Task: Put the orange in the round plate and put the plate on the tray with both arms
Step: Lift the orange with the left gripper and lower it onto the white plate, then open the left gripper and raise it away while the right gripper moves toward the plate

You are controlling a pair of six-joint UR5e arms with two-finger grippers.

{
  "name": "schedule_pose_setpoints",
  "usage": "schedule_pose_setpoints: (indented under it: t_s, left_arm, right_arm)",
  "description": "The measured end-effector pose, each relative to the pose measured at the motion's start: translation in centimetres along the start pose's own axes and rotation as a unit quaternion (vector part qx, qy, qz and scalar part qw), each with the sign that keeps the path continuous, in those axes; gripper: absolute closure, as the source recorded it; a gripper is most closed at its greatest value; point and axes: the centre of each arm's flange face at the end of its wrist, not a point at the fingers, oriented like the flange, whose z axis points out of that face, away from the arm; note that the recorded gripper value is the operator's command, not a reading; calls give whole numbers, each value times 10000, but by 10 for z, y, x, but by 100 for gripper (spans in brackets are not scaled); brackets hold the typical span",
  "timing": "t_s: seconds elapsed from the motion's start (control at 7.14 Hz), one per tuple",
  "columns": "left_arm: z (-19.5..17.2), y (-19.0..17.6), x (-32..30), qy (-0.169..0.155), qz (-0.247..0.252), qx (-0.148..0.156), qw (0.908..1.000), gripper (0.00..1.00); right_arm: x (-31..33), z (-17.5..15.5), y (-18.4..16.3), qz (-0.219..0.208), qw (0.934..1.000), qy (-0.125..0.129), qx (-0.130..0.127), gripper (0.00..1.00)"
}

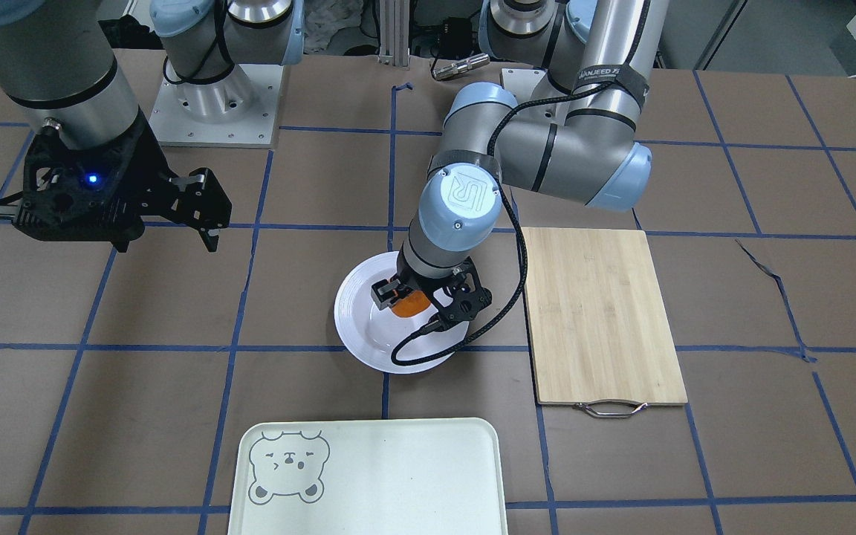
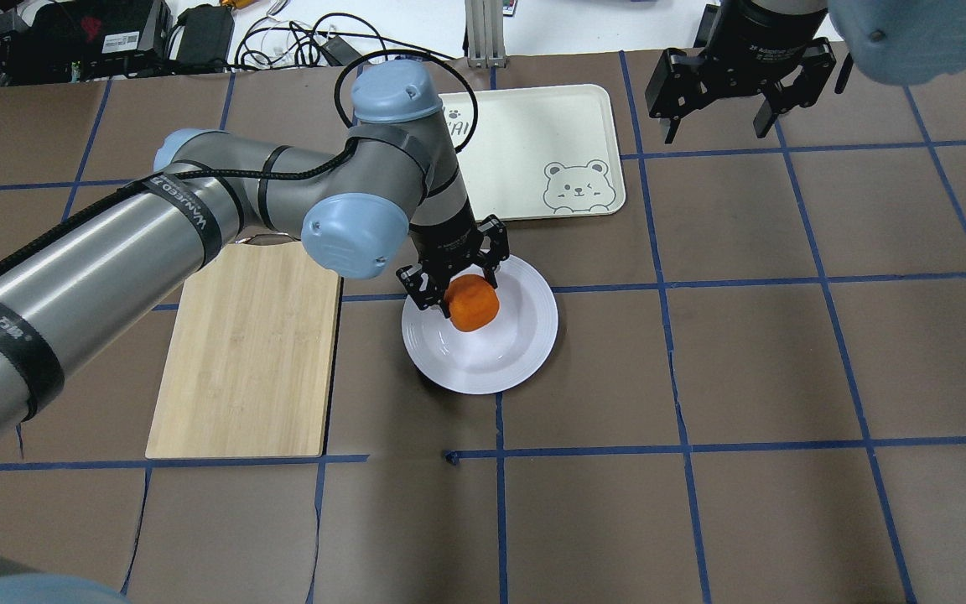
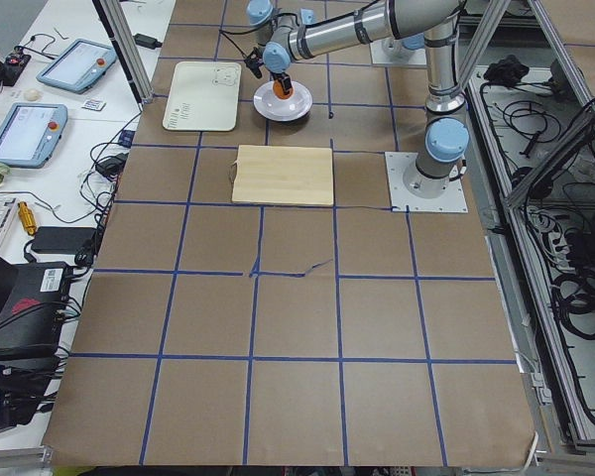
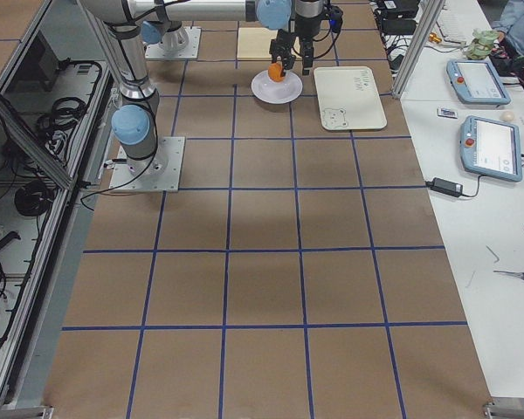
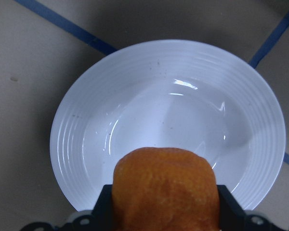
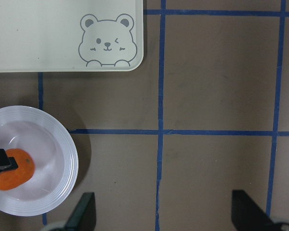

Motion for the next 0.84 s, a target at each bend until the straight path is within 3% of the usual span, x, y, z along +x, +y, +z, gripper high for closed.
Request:
schedule_pose_setpoints:
  t_s: [0.28,0.42,0.7,0.84]
  left_arm:
    - [-15,-1,4,272,188,289,9990,0]
    - [-38,-11,-1,331,534,591,9963,0]
    - [-98,-69,-38,240,1197,1197,9853,0]
    - [-119,-102,-68,189,1170,1244,9851,0]
  right_arm:
    - [1,3,0,10,10000,-7,12,0]
    - [0,6,-1,22,9999,-95,61,0]
    - [-8,20,-2,64,9979,-638,-32,0]
    - [-12,41,-5,89,9964,-819,-212,0]
